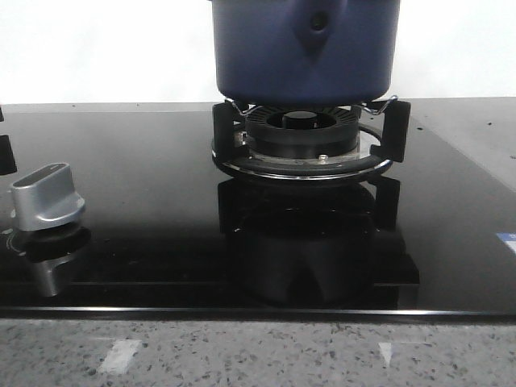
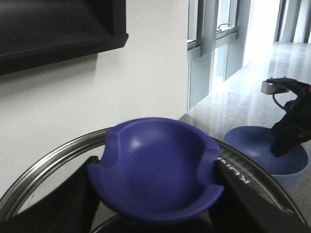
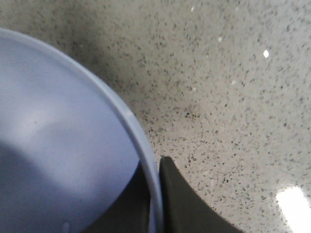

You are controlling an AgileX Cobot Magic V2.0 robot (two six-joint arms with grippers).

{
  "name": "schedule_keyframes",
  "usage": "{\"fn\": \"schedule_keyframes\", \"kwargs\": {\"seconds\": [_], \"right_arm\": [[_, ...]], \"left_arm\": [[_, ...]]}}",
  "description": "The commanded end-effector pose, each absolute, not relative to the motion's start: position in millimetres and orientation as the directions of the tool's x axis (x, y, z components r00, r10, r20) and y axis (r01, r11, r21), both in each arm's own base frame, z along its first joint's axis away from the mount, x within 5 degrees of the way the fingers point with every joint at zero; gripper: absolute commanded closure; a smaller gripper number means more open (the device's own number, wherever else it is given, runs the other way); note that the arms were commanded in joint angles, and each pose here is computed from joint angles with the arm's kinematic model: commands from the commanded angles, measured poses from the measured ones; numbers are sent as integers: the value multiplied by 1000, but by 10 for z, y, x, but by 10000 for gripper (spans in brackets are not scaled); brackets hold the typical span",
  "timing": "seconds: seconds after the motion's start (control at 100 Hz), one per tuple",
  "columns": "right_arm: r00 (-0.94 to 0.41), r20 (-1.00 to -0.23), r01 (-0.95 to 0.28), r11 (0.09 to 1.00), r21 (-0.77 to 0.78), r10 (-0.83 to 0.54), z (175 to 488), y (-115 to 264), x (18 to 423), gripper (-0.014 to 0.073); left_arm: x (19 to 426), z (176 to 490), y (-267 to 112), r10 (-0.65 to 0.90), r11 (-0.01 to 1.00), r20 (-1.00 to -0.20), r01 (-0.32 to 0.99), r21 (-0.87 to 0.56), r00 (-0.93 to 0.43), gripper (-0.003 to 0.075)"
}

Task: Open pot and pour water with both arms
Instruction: 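Lower the bowl onto the counter and open the right gripper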

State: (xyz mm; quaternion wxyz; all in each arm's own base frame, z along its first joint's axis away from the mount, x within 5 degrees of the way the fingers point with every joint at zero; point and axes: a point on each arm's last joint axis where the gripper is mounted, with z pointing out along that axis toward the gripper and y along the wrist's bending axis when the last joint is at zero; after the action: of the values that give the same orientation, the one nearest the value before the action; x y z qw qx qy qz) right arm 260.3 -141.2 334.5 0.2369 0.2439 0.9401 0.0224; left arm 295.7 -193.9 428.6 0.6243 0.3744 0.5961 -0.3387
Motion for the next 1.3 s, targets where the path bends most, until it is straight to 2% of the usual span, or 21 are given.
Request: {"fn": "schedule_keyframes", "kwargs": {"seconds": [0.0,0.42,0.61,0.71,0.8,0.85,0.89,0.94,1.01,1.17,1.29], "right_arm": [[-728,-499,450,877,171,471,3456,-1415,2605,661],[-746,-443,473,864,172,497,3086,-1444,2634,661],[-747,-447,474,866,163,493,3073,-1453,2633,648],[-744,-454,472,866,162,490,3103,-1457,2640,531],[-742,-461,470,868,162,488,3140,-1461,2647,337],[-742,-461,468,868,162,486,3160,-1461,2649,260],[-743,-461,466,870,163,485,3193,-1460,2651,199],[-742,-469,461,872,162,479,3272,-1451,2640,175],[-733,-494,452,878,161,468,3429,-1436,2621,179],[-657,-617,417,891,180,432,3974,-1329,2508,180],[-600,-677,381,896,226,426,4259,-1197,2389,180]], "left_arm": [[2821,4534,-1961,-82,466,-994,884,25,72,478],[2888,4429,-2036,-70,454,-997,891,6,43,478],[2888,4429,-2036,-70,454,-997,891,6,43,478],[2888,4429,-2036,-70,454,-997,891,6,43,478],[2888,4428,-2036,-69,454,-997,891,7,43,478],[2888,4428,-2036,-69,454,-997,891,7,43,478],[2888,4428,-2036,-69,454,-997,891,7,43,478],[2888,4428,-2036,-69,454,-997,891,7,43,478],[2899,4413,-2042,-65,454,-997,891,7,41,478],[2972,4317,-2083,-57,447,-998,894,-13,14,478],[3039,4207,-2133,-45,429,-999,903,-31,-13,478]]}}
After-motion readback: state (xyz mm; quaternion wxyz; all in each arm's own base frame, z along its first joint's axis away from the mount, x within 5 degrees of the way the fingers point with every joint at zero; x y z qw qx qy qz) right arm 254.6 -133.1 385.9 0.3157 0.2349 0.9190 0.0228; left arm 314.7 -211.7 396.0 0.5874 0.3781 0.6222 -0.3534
